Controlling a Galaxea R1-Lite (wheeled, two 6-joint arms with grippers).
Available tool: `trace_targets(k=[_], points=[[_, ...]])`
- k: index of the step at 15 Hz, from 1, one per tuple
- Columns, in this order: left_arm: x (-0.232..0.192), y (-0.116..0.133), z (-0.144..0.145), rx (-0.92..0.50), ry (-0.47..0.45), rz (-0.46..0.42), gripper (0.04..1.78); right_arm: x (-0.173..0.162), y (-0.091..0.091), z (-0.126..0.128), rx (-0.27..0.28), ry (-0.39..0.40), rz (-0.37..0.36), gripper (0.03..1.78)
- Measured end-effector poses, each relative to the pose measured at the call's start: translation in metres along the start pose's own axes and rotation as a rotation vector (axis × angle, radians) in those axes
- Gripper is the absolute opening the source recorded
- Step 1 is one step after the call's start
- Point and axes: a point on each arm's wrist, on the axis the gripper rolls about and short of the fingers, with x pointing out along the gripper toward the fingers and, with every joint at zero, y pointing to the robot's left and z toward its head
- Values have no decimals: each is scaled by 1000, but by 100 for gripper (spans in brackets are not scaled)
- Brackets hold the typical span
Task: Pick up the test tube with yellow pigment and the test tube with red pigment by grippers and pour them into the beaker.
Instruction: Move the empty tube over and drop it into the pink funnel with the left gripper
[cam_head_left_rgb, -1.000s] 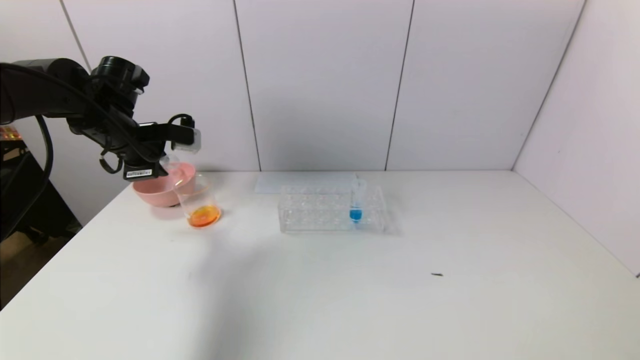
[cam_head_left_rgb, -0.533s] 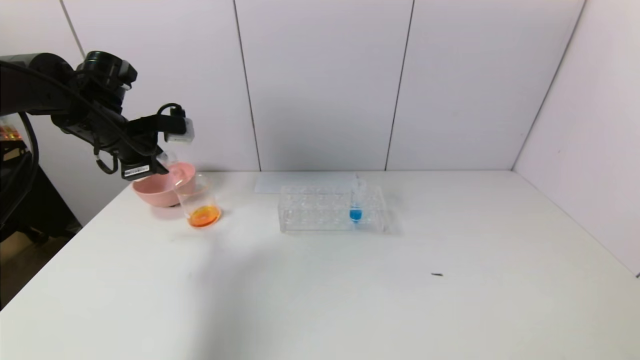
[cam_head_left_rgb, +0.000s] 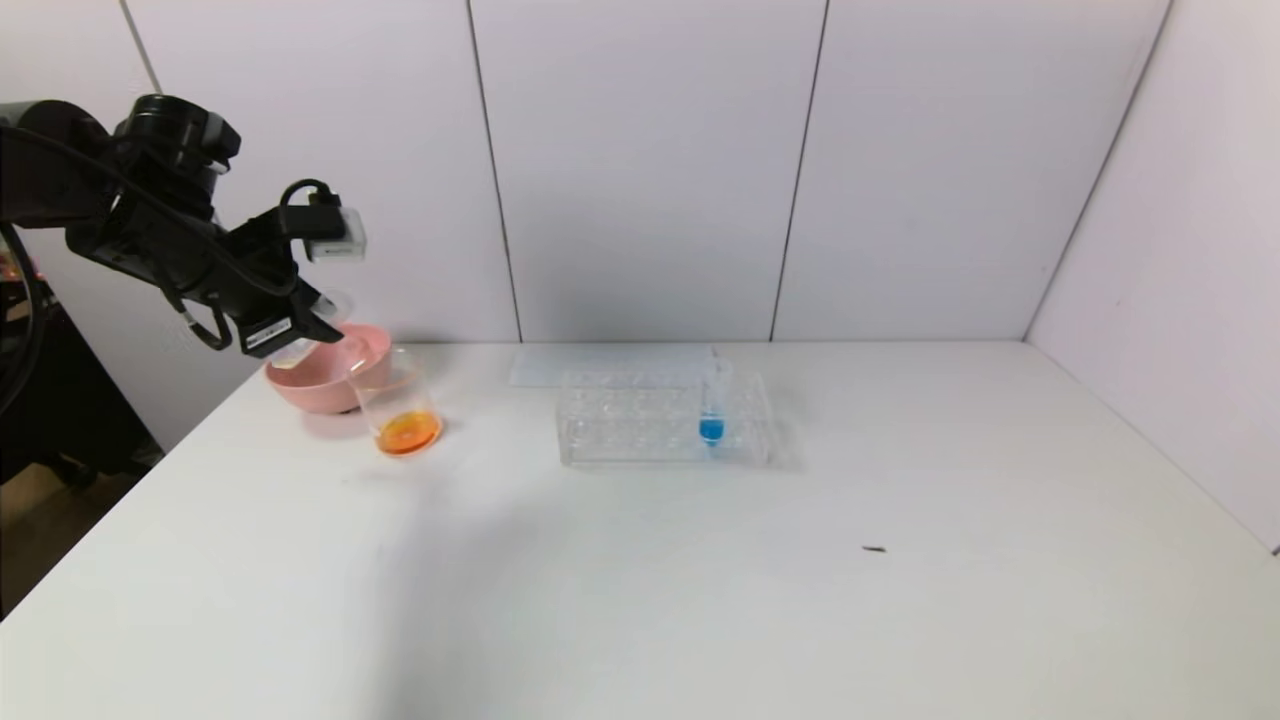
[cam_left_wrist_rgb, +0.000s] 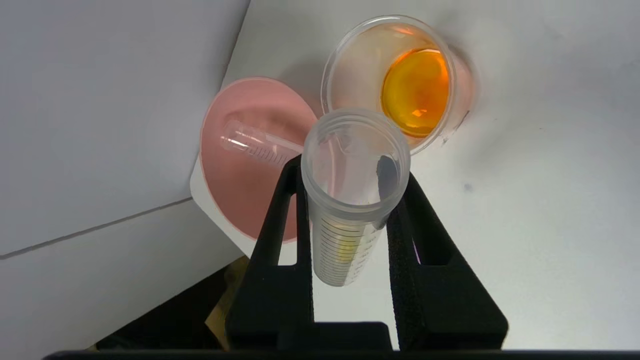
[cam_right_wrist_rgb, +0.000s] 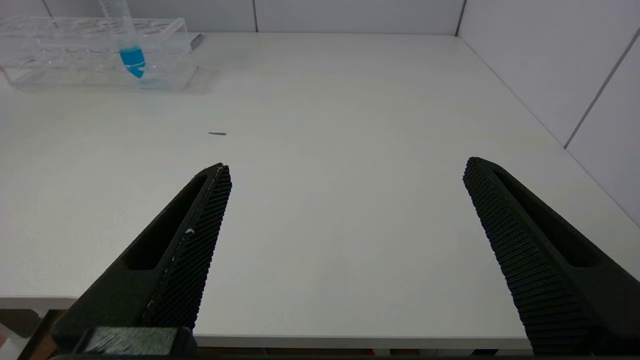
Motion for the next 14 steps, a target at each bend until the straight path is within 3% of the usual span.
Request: trace_targets(k=[6, 9, 14], points=[[-10, 11, 0, -227, -97, 62, 44, 0, 0, 0, 0, 0, -1, 170], [-11, 12, -2, -343, -107, 63, 44, 0, 0, 0, 0, 0, 0, 170], [-14, 20, -16, -473, -203, 62, 44, 0, 0, 0, 0, 0, -1, 170]])
